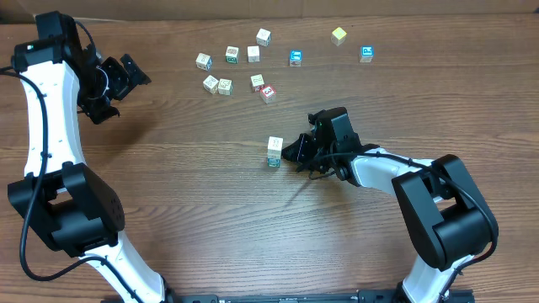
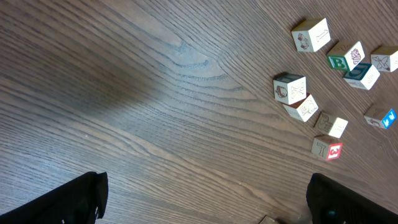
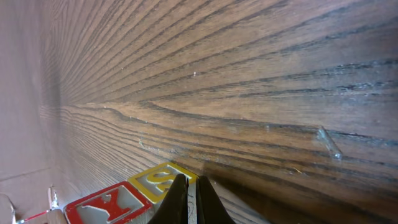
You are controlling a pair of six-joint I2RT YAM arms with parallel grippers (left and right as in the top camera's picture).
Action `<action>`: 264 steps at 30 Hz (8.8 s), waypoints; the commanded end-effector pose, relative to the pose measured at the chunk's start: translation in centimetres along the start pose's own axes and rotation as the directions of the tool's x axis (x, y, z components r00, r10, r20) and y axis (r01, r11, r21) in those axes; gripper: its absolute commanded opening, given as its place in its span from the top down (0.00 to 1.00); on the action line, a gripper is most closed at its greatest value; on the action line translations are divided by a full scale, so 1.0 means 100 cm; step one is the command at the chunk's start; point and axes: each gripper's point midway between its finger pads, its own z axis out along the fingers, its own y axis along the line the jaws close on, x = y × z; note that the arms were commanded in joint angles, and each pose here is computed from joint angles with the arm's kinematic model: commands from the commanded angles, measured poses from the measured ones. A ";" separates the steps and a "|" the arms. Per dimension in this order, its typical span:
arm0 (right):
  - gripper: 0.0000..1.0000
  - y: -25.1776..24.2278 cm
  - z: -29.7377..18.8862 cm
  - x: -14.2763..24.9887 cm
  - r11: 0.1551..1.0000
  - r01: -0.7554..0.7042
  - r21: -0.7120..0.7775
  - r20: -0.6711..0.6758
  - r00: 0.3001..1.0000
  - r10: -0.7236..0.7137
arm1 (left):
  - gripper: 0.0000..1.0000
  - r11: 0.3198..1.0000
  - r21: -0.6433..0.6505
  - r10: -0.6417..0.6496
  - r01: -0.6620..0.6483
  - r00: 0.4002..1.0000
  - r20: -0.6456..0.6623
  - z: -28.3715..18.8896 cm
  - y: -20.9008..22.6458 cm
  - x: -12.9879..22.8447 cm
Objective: Form a tower
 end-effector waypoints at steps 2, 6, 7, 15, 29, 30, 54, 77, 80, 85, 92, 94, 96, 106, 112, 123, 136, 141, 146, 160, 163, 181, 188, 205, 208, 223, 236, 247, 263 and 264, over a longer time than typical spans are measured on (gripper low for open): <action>0.96 -0.005 0.003 0.000 1.000 -0.002 0.011 0.005 1.000 0.002 | 0.00 0.999 0.015 0.029 -0.029 1.000 0.012 -0.004 -0.006 -0.001; 0.96 -0.006 0.003 -0.001 1.000 -0.001 0.015 0.011 1.000 0.001 | 0.00 0.999 0.015 0.029 -0.029 1.000 0.012 -0.004 -0.006 -0.001; 0.96 -0.005 0.003 -0.001 1.000 0.000 0.014 0.012 1.000 0.000 | 0.01 0.999 0.015 0.029 -0.029 1.000 0.012 -0.004 -0.006 -0.001; 0.96 -0.004 0.003 -0.003 1.000 0.005 0.007 0.019 1.000 -0.005 | 0.00 0.999 0.015 0.029 -0.029 1.000 0.012 -0.004 -0.006 -0.001; 0.96 -0.004 0.003 -0.005 1.000 0.008 0.011 0.031 0.999 -0.008 | 0.00 0.999 0.014 0.029 -0.029 1.000 0.012 -0.004 -0.006 -0.001; 0.96 -0.005 0.003 -0.005 1.000 0.006 0.015 0.031 0.999 -0.006 | 0.00 0.999 0.014 0.029 -0.029 1.000 0.012 -0.004 -0.006 -0.001; 0.96 -0.024 0.005 0.002 0.994 -0.056 0.094 0.020 0.998 0.055 | 0.00 0.999 0.015 0.029 -0.029 1.000 0.012 -0.004 -0.006 -0.001; 0.96 -0.013 0.007 0.005 0.998 -0.029 0.055 0.003 1.000 0.029 | 0.00 0.999 0.015 0.029 -0.030 1.000 0.011 -0.004 -0.007 -0.001; 0.96 -0.013 0.007 0.005 0.998 -0.029 0.054 0.003 1.000 0.029 | 0.00 0.999 0.014 0.029 -0.030 1.000 0.012 -0.004 -0.006 -0.001; 0.96 -0.013 0.007 0.005 0.998 -0.029 0.054 0.003 1.000 0.029 | 0.01 0.999 0.015 0.029 -0.030 1.000 0.011 -0.004 -0.007 -0.001; 0.96 -0.009 0.009 0.008 0.999 -0.017 0.048 -0.001 1.000 0.017 | 0.00 0.999 0.014 0.029 -0.030 1.000 0.012 -0.004 -0.006 -0.001; 0.96 -0.009 0.009 0.008 0.999 -0.016 0.048 0.000 1.000 0.016 | 0.00 0.999 0.015 0.029 -0.030 1.000 0.011 -0.004 -0.007 -0.001; 0.96 -0.010 0.009 0.007 0.998 -0.016 0.053 0.006 1.000 0.016 | 0.00 0.999 0.015 0.029 -0.030 1.000 0.011 -0.004 -0.007 -0.001; 0.96 -0.013 0.009 0.003 0.997 -0.016 0.074 0.031 0.999 0.014 | 0.00 0.999 0.015 0.029 -0.030 1.000 0.011 -0.004 -0.007 -0.001; 0.96 -0.014 0.009 0.002 0.997 -0.020 0.078 0.036 0.999 0.017 | 0.01 0.999 0.015 0.029 -0.030 1.000 0.011 -0.004 -0.007 -0.001; 0.96 -0.006 0.010 0.008 0.999 -0.008 0.037 -0.001 1.000 0.008 | 0.00 0.999 0.015 0.029 -0.030 1.000 0.011 -0.004 -0.007 -0.001; 0.96 -0.014 0.009 0.000 0.997 -0.013 0.080 0.047 0.999 0.009 | 0.00 0.999 0.015 0.029 -0.030 1.000 0.011 -0.004 -0.007 -0.001; 0.96 -0.026 0.003 -0.017 0.992 -0.036 0.122 0.112 0.993 0.022 | 0.01 0.999 0.014 0.029 -0.030 1.000 0.012 -0.004 -0.006 -0.001; 0.96 -0.055 -0.016 -0.052 0.978 -0.107 0.180 0.236 0.970 0.063 | 0.00 0.999 0.014 0.029 -0.030 1.000 0.012 -0.004 -0.006 -0.001; 0.00 -0.130 -0.080 -0.117 0.931 -0.320 0.177 0.428 0.877 0.220 | 0.00 0.999 0.015 0.029 -0.030 1.000 0.011 -0.004 -0.007 -0.001; 0.00 -0.131 -0.081 -0.118 0.930 -0.324 0.176 0.431 0.874 0.223 | 0.00 0.999 0.015 0.029 -0.030 1.000 0.011 -0.004 -0.007 -0.001; 0.00 -0.229 -0.151 -0.118 0.669 -0.546 0.504 0.658 0.745 0.113 | 0.01 0.999 0.015 0.029 -0.030 1.000 0.011 -0.004 -0.007 -0.001; 0.00 -0.229 -0.151 -0.118 0.669 -0.547 0.503 0.658 0.745 0.113 | 0.01 0.999 0.015 0.029 -0.030 1.000 0.011 -0.004 -0.007 -0.001; 0.00 -0.229 -0.151 -0.118 0.669 -0.546 0.503 0.658 0.745 0.113 | 0.00 1.000 0.004 0.028 -0.028 1.000 0.006 0.000 -0.005 -0.001; 0.00 -0.229 -0.151 -0.118 0.669 -0.547 0.503 0.658 0.744 0.114 | 0.01 1.000 0.007 0.030 -0.030 0.999 0.012 -0.003 -0.006 -0.002; 0.00 -0.229 -0.151 -0.118 0.669 -0.546 0.503 0.658 0.745 0.113 | 0.00 0.997 -0.072 0.039 -0.033 0.996 0.079 -0.017 0.006 -0.009; 0.00 -0.229 -0.151 -0.118 0.669 -0.547 0.503 0.658 0.744 0.114 | 0.00 0.935 0.012 0.346 -0.355 0.919 0.189 -0.016 -0.049 -0.023; 0.00 -0.229 -0.151 -0.118 0.669 -0.546 0.503 0.658 0.745 0.113 | 0.01 0.920 0.009 0.372 -0.391 0.882 0.291 -0.062 -0.063 -0.014; 0.00 -0.229 -0.151 -0.118 0.669 -0.546 0.503 0.658 0.745 0.113 | 0.01 0.916 0.015 0.371 -0.402 0.857 0.358 0.016 -0.008 0.039; 0.00 -0.229 -0.151 -0.118 0.669 -0.546 0.503 0.658 0.745 0.113 | 0.00 0.917 0.017 0.366 -0.398 0.858 0.360 0.022 -0.004 0.042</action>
